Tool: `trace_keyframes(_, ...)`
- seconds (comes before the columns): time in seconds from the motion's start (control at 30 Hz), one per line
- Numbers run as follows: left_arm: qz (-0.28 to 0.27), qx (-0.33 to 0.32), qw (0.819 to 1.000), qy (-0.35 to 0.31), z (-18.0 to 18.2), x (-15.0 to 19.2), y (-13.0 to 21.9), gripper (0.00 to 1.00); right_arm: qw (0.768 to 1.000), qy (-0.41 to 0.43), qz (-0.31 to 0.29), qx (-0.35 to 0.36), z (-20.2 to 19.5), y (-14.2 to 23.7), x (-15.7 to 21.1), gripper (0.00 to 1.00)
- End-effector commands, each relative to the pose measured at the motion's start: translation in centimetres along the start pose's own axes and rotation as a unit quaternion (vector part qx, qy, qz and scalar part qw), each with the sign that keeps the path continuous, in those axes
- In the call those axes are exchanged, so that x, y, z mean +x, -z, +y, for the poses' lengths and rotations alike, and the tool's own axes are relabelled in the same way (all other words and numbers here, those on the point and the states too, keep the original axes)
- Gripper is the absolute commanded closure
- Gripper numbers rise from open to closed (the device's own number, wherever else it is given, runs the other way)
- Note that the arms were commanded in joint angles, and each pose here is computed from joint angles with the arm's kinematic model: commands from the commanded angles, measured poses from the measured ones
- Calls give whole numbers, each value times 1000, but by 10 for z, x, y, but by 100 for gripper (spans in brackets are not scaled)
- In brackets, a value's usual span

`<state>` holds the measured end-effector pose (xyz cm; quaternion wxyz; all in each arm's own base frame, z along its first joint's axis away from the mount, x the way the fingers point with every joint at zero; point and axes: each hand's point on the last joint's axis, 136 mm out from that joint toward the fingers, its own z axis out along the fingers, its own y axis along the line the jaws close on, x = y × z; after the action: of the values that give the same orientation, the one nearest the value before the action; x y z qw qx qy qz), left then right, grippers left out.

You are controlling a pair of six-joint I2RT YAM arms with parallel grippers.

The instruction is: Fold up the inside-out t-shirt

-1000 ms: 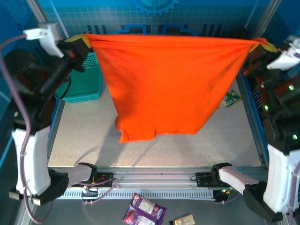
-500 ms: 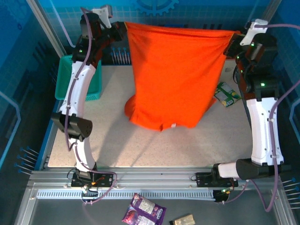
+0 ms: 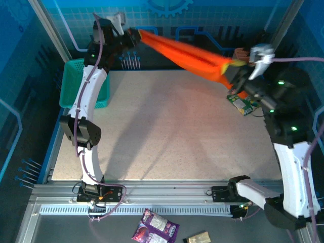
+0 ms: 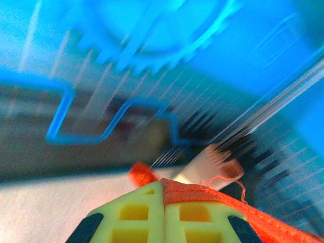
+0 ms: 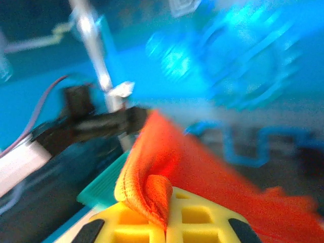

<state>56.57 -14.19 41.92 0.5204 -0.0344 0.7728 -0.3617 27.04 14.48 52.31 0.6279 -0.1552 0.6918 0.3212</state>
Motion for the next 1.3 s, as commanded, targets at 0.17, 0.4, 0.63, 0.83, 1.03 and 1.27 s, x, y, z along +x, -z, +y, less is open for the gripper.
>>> trace_keyframes(0.17, 135, -139, 979, 64, 146, 107, 5, 100, 921, -96, 301, -226, 134, -94, 238, 100)
trace_keyframes(0.4, 171, -203, 963, 51, 186, 130, 7, 61, 893, -106, 391, -198, 158, -134, 308, 57)
trace_keyframes(0.63, 149, -201, 968, 21, 140, 101, 36, 53, 887, -117, 443, 59, 14, -91, 347, 60)
trace_keyframes(0.83, 234, -161, 959, -15, 72, 183, 40, 62, 810, -194, 491, 256, -103, 5, 403, 68)
trace_keyframes(1.03, 343, -143, 928, 11, 57, 305, 21, 76, 765, -245, 515, 299, -140, 51, 448, 65)
trace_keyframes(1.27, 411, -170, 894, 44, 93, 388, 3, 88, 751, -274, 523, 296, -150, 57, 475, 63)
